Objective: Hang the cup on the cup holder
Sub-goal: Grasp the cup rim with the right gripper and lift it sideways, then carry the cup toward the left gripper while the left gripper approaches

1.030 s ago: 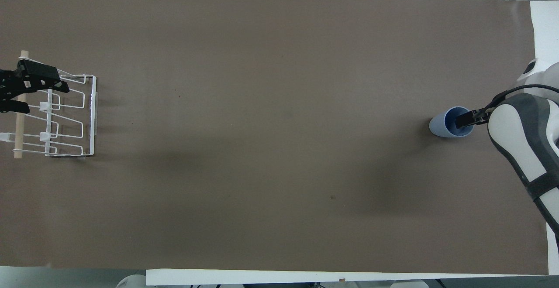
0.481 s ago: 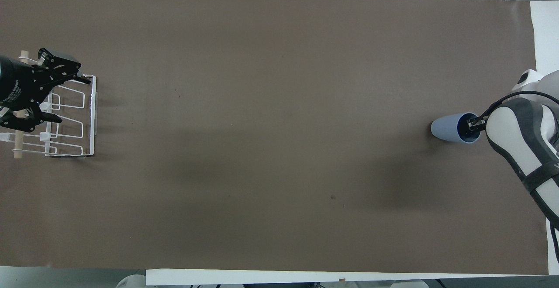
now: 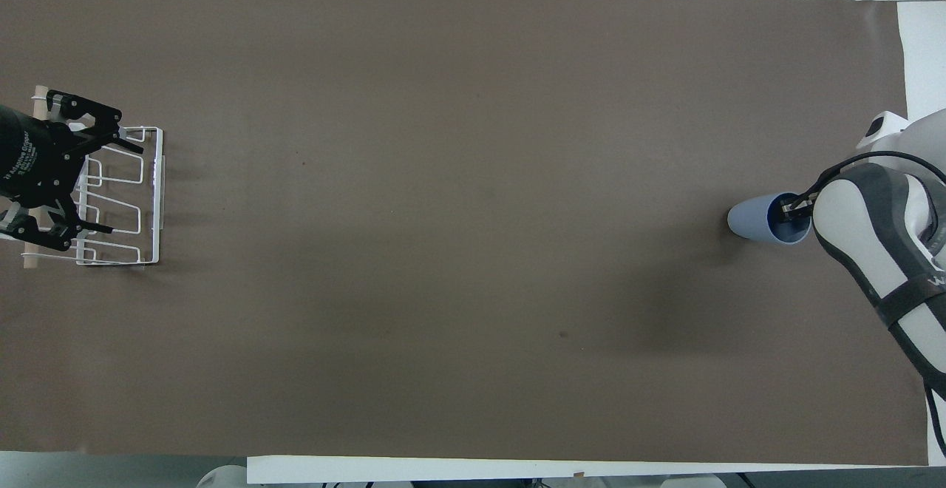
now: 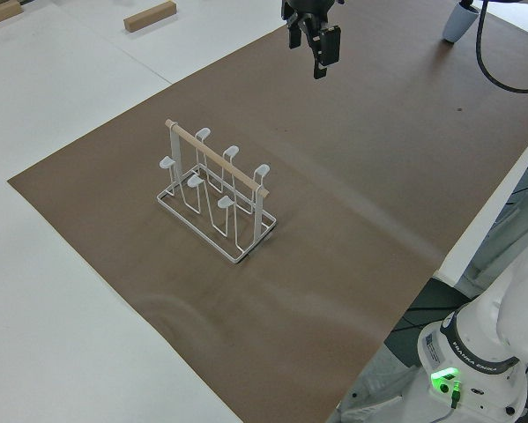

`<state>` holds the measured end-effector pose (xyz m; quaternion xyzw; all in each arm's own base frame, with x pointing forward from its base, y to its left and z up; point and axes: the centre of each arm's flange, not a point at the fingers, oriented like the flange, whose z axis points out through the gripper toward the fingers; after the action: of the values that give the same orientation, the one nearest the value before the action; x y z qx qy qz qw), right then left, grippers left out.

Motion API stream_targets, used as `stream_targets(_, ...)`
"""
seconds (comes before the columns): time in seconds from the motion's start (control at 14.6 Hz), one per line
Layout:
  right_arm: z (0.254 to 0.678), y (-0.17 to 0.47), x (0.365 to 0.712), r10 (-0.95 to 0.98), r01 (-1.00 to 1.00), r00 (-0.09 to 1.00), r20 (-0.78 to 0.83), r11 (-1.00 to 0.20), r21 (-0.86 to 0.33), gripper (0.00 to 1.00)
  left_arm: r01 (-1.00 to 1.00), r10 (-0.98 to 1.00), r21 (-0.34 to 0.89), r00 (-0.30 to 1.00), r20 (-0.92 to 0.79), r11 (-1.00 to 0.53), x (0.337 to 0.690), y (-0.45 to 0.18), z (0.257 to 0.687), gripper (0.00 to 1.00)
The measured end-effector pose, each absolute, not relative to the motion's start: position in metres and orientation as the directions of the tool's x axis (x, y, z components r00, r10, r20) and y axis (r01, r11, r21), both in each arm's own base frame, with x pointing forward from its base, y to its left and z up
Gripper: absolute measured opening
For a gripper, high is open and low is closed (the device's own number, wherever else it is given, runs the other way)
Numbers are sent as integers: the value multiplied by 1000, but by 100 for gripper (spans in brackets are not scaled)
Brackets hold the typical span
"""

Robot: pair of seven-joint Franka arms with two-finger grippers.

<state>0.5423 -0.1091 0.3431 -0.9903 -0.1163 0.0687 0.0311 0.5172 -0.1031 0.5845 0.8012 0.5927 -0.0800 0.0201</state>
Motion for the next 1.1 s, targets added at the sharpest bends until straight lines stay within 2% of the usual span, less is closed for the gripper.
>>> stream_targets(0.21, 378, -84, 555, 267, 243, 952, -152, -957, -158, 7, 960, 942, -47, 261, -210, -276, 517, -113, 592, 100)
stream_targets(0.34, 402, -58, 557, 253, 199, 957, -145, -930, -308, 7, 962, 928, -38, 250, -276, -270, 518, -117, 600, 100)
stream_targets(0.55, 415, -21, 553, 241, 135, 960, -140, -840, -525, 7, 967, 893, -24, 225, -390, -254, 520, -121, 609, 100)
stream_targets(0.82, 423, 85, 544, 280, 67, 945, -167, -668, -741, 7, 970, 837, -18, 199, -510, -241, 521, -130, 612, 100)
stream_targets(1.1, 435, 185, 528, 255, -70, 939, -231, -516, -854, 7, 976, 836, -62, 143, -530, -206, 511, -171, 621, 100)
